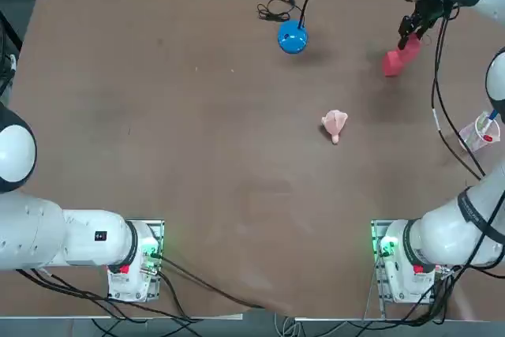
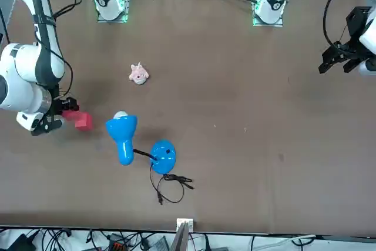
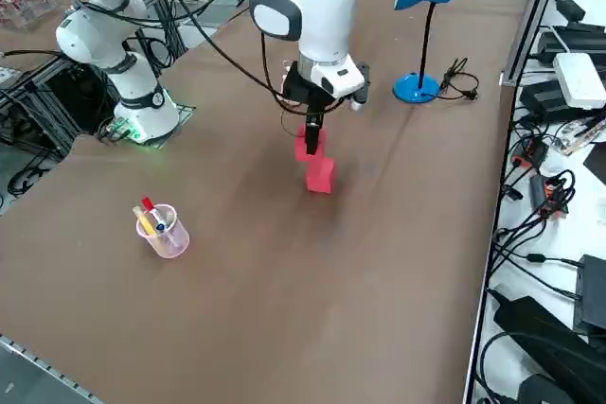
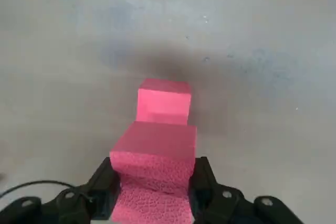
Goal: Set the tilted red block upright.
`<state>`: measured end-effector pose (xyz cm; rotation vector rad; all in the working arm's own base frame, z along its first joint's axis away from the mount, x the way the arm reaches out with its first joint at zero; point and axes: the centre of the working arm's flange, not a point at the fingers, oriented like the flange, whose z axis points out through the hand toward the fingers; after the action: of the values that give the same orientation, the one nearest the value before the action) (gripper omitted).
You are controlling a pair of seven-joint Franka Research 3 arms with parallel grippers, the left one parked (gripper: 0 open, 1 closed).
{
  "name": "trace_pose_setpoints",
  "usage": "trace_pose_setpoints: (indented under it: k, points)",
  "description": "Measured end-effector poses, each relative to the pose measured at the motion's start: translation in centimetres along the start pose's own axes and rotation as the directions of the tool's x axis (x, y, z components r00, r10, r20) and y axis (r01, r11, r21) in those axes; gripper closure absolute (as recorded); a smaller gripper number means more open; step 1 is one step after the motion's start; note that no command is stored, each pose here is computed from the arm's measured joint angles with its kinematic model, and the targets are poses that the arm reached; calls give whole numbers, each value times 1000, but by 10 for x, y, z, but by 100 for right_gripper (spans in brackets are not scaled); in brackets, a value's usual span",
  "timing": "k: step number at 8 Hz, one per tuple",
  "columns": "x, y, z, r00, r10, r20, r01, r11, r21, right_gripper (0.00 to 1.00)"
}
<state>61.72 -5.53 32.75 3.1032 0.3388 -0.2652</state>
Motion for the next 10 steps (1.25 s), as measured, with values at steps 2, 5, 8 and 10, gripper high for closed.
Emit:
trace_pose_setpoints:
  k: [2,5,8,10]
  points:
    - [2,-2,3,999,50,-15,-49,997,53,31]
    - [8,1,13,997,65,-44,-62,996,60,31]
    - [14,2,25,996,66,-56,-63,997,52,31]
    - [15,3,32,996,68,-51,-65,997,51,31]
